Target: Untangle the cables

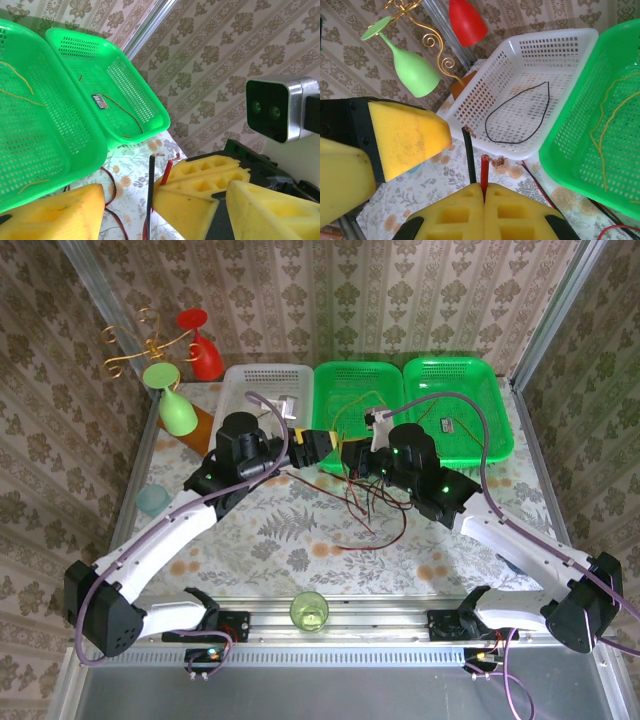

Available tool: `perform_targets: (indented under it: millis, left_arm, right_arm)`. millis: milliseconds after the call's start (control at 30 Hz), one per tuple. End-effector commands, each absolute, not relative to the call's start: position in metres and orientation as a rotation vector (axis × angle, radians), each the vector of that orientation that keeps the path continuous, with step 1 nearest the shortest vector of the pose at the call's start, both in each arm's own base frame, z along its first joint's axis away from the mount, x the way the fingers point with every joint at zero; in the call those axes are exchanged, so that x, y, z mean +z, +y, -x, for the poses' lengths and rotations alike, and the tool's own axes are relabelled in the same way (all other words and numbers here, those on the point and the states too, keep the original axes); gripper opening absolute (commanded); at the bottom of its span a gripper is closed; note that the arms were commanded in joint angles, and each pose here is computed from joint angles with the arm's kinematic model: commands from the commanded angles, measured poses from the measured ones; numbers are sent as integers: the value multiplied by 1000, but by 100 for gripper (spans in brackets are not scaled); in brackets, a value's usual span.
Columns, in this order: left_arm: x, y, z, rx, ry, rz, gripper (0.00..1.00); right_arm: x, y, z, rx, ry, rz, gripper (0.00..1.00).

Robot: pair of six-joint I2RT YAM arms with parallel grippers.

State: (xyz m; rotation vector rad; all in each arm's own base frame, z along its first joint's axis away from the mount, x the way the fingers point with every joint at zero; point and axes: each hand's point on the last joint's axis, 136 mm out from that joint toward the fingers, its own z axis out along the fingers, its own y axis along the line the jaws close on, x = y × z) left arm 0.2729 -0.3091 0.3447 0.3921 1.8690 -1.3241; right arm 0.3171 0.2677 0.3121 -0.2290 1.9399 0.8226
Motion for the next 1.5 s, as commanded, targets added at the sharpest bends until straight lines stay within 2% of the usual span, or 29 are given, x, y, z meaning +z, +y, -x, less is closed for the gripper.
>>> perform_targets:
  millis: [0, 300, 567, 1000, 1233, 1433, 1467]
  left_arm:
    - [354, -316, -271, -1386, 1820, -400, 63]
    - [349, -323, -275, -1415, 1825, -401, 50]
    - [341, -325, -275, -1424, 1843, -396, 32]
    - [337, -328, -276, -1448, 1844, -390, 33]
    - [336, -330, -278, -1461, 1843, -379, 19]
    - [336, -326, -282, -1439, 1846, -348, 0]
    - [336, -325, -283, -1433, 1846, -346, 0]
  right_arm:
    - [324, 270, -315, 879, 1908, 218, 0]
    - [331, 274, -313, 935, 1901, 219, 0]
    - [334, 272, -315, 951, 1900, 207, 0]
    - [340, 276, -315, 1002, 1891, 216, 0]
    - [342, 275, -315, 1015, 1887, 209, 0]
    - [343, 271, -317, 1005, 1891, 196, 0]
    - [343, 269, -317, 998, 1894, 188, 0]
